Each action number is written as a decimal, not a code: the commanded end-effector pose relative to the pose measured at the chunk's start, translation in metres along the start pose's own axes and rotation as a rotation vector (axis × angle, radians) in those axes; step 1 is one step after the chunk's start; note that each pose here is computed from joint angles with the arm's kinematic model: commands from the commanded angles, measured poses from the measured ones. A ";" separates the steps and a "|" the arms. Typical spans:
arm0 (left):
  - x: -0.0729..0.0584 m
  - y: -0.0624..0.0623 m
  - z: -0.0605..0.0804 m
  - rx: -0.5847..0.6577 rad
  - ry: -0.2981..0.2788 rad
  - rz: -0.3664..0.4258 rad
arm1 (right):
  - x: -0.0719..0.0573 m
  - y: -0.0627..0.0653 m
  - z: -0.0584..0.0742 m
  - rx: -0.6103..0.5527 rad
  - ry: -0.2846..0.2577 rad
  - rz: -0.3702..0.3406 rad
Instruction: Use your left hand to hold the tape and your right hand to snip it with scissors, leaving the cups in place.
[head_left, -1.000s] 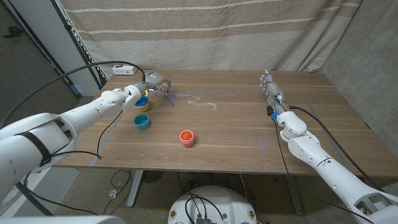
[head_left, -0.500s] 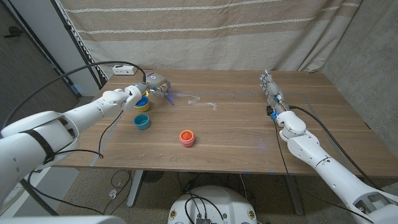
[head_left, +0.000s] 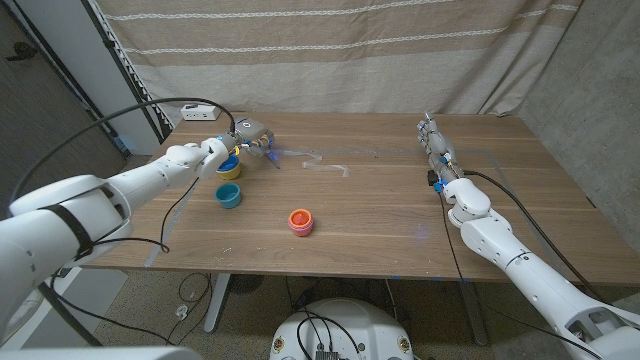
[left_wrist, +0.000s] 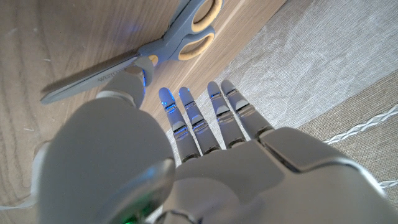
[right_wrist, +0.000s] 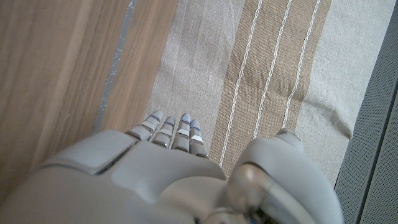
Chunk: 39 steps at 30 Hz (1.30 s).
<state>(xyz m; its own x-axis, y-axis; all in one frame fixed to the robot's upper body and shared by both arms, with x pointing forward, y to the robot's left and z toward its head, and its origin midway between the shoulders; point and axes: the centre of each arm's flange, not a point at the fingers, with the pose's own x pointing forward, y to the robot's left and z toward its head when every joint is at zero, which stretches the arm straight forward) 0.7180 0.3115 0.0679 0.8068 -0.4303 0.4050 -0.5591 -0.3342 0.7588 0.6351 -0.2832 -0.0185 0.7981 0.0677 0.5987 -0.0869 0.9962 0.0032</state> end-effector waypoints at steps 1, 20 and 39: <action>0.002 -0.002 0.000 0.000 0.000 -0.010 | 0.003 0.001 -0.001 -0.003 0.003 0.003; 0.005 -0.006 0.001 0.001 -0.001 -0.032 | 0.001 0.001 -0.003 0.000 0.009 -0.008; 0.007 -0.011 0.003 0.001 0.003 -0.051 | 0.000 0.001 -0.003 0.001 0.012 -0.018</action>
<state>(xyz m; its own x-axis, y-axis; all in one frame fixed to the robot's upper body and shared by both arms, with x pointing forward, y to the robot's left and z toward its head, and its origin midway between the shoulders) 0.7268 0.3098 0.0625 0.8291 -0.4165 0.3728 -0.5251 -0.3516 0.7750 0.6370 -0.2822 -0.0206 0.8046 0.0565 0.5911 -0.0768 0.9970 0.0092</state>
